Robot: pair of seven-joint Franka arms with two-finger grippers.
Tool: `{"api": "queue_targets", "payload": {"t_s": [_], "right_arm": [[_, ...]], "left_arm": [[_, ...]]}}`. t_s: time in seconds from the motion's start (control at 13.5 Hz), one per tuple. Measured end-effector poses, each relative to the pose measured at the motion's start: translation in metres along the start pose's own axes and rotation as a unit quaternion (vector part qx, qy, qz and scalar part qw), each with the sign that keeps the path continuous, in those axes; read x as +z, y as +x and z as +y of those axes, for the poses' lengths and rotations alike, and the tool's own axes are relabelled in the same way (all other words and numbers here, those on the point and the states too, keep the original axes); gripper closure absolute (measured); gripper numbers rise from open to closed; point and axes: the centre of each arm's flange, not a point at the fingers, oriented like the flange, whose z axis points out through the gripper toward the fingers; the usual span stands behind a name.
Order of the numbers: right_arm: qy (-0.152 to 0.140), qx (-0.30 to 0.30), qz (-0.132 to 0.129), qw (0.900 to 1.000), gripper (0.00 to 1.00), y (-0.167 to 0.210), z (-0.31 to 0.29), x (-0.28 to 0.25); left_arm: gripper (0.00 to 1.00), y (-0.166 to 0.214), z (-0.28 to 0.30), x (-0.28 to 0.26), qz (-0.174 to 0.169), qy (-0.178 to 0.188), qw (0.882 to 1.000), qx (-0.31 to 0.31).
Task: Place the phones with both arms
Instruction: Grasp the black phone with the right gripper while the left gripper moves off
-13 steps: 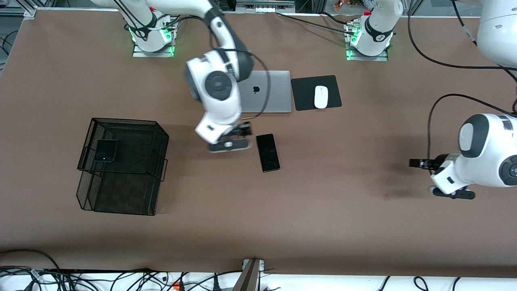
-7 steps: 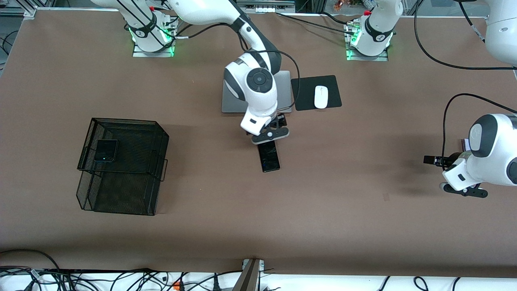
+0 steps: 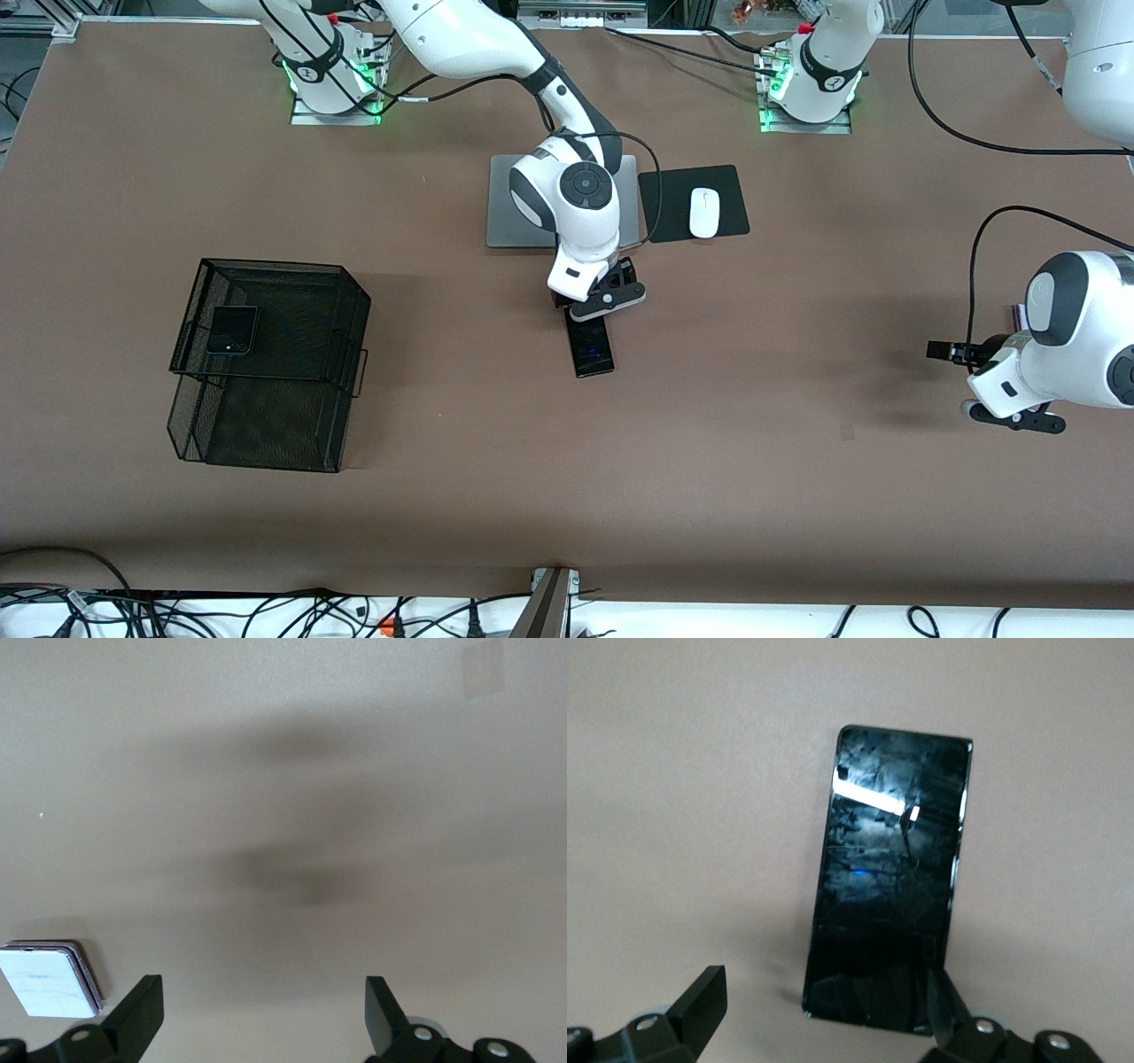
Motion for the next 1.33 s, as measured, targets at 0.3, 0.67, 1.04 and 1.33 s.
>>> {"api": "queue_targets", "payload": {"t_s": [0.3,0.67,1.04,1.33], "right_arm": [[-0.001,0.009,0.02,1.0,0.0,0.012,0.018,0.011],[-0.005,0.008,0.025,1.0,0.0,0.008,0.023,0.038],[-0.002,0.008,0.03,1.0,0.21,0.009,0.021,0.036],[-0.002,0.008,0.03,1.0,0.21,0.009,0.021,0.036]], "left_arm": [[0.0,0.0,0.0,0.001,-0.001,-0.001,1.0,0.001],[0.0,0.001,-0.002,0.005,-0.003,-0.002,1.0,0.0],[0.0,0.0,-0.005,0.005,-0.003,-0.003,1.0,-0.003],[0.0,-0.002,-0.01,0.008,-0.005,-0.005,1.0,-0.006]]}}
